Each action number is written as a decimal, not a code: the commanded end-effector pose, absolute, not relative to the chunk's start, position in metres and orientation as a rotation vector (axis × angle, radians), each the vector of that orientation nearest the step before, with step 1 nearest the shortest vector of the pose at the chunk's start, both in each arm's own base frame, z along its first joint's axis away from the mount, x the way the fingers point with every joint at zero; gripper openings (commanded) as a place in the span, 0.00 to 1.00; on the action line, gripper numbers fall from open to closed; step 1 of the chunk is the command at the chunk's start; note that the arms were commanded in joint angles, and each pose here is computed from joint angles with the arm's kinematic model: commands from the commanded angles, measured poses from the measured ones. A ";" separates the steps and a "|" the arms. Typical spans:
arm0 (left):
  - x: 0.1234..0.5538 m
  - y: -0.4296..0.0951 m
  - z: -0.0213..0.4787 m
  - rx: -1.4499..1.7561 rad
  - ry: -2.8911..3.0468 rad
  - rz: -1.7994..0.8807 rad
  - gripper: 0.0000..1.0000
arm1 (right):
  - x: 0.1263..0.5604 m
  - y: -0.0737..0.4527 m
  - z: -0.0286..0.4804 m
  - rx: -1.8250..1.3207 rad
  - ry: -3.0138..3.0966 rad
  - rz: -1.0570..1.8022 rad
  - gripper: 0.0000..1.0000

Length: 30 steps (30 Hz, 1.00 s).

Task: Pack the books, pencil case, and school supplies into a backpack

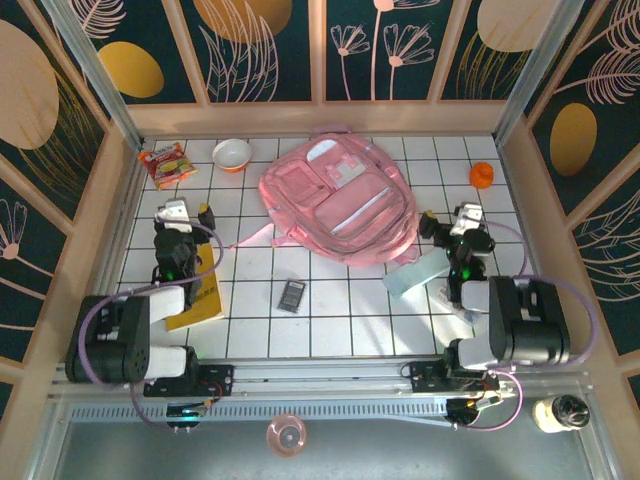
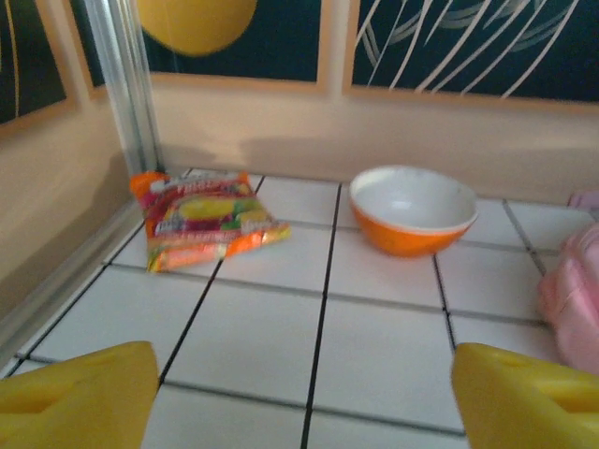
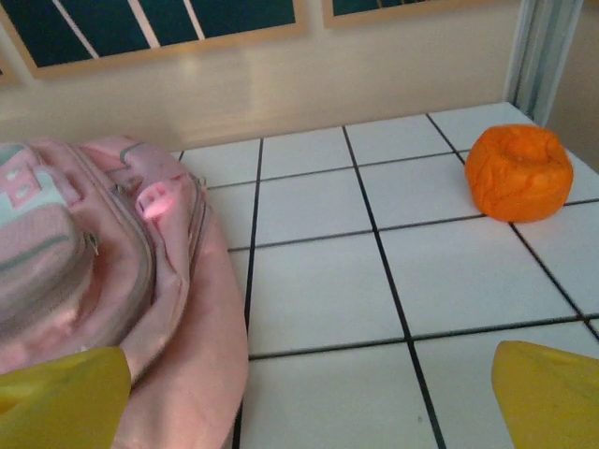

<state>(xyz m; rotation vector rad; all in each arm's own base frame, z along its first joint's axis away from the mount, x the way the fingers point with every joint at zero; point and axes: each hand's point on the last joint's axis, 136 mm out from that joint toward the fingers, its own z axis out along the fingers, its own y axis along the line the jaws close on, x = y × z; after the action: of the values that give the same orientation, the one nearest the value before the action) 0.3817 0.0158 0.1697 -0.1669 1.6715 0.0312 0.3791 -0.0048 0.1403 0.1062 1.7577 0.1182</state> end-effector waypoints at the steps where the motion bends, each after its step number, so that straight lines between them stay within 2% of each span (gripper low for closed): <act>1: 0.387 0.000 0.192 -0.169 1.719 -0.107 0.75 | 0.394 -0.007 0.184 0.236 1.874 0.185 0.99; 5: 0.390 -0.031 0.197 -0.180 1.792 -0.309 0.66 | 0.399 0.011 0.193 0.220 2.080 0.288 0.99; 8: 0.395 -0.069 0.192 -0.107 1.854 -0.386 0.65 | 0.403 0.033 0.184 0.267 2.172 0.431 0.99; 12: 0.405 -0.105 0.179 -0.079 1.923 -0.560 0.55 | 0.418 0.068 0.167 0.202 2.252 0.438 0.89; 19: 0.406 -0.116 0.164 -0.076 1.966 -0.576 0.53 | 0.453 0.119 0.117 0.191 2.360 0.495 0.77; 22: 0.404 -0.116 0.163 -0.073 1.971 -0.567 0.53 | 0.442 0.143 0.090 0.173 2.433 0.527 0.74; 30: 0.396 -0.115 0.158 -0.011 2.011 -0.525 0.54 | 0.353 0.236 0.063 0.136 2.519 0.701 0.73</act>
<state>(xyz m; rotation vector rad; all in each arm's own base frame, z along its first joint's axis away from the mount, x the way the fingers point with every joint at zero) 0.3992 -0.1104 0.1486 -0.0610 2.0144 -0.5216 0.3903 0.2005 0.0677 0.1068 2.4741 0.5978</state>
